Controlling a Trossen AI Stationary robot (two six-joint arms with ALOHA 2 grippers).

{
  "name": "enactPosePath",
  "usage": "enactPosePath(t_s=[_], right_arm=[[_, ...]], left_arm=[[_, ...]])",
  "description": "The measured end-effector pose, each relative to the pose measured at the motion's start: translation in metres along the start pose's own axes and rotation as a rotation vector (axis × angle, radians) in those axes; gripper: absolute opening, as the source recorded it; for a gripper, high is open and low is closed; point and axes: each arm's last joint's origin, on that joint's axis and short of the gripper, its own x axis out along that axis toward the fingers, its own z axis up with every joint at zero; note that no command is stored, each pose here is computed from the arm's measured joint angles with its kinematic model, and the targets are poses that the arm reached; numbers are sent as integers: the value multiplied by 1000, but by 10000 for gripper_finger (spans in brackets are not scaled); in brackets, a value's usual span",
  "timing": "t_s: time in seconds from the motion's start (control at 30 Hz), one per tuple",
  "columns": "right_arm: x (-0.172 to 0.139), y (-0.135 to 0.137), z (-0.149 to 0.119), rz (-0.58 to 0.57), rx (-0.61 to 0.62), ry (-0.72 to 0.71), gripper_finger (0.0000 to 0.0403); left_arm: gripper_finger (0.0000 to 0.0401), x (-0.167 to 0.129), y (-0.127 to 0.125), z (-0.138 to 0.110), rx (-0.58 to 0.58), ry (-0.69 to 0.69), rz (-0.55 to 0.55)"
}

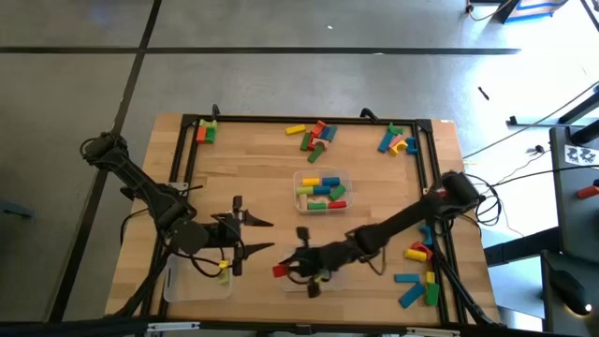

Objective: Sort blocks by size
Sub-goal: Put the red arch block into the bottom left transparent bin

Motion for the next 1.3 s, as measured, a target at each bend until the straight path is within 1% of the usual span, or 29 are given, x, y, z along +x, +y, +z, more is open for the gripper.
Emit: enactPosePath(t_s=[0.17, 0.57, 0.67, 0.9, 1.03, 1.2, 1.3], right_arm=[[31, -10, -5, -2, 7, -23, 39], [95, -16, -10, 1, -11, -82, 39], [107, -15, -7, -1, -10, -114, 39], [130, -11, -2, -6, -28, -188, 39], [142, -14, -2, -16, -22, -211, 39], [156, -18, -4, -28, -6, -267, 40], [162, -21, -7, -35, -1, -275, 40]], left_arm=[[210, 1, 1, 0, -6, -2, 4], [210, 2, 2, 1, -40, -4, 14], [210, 3, 4, 1, -43, -11, 42], [210, 8, 13, 6, -31, -51, 161], [210, 11, 18, 10, -24, -69, 188], [210, 15, 23, 10, -24, -66, 210], [210, 16, 24, 10, -19, -61, 216]])
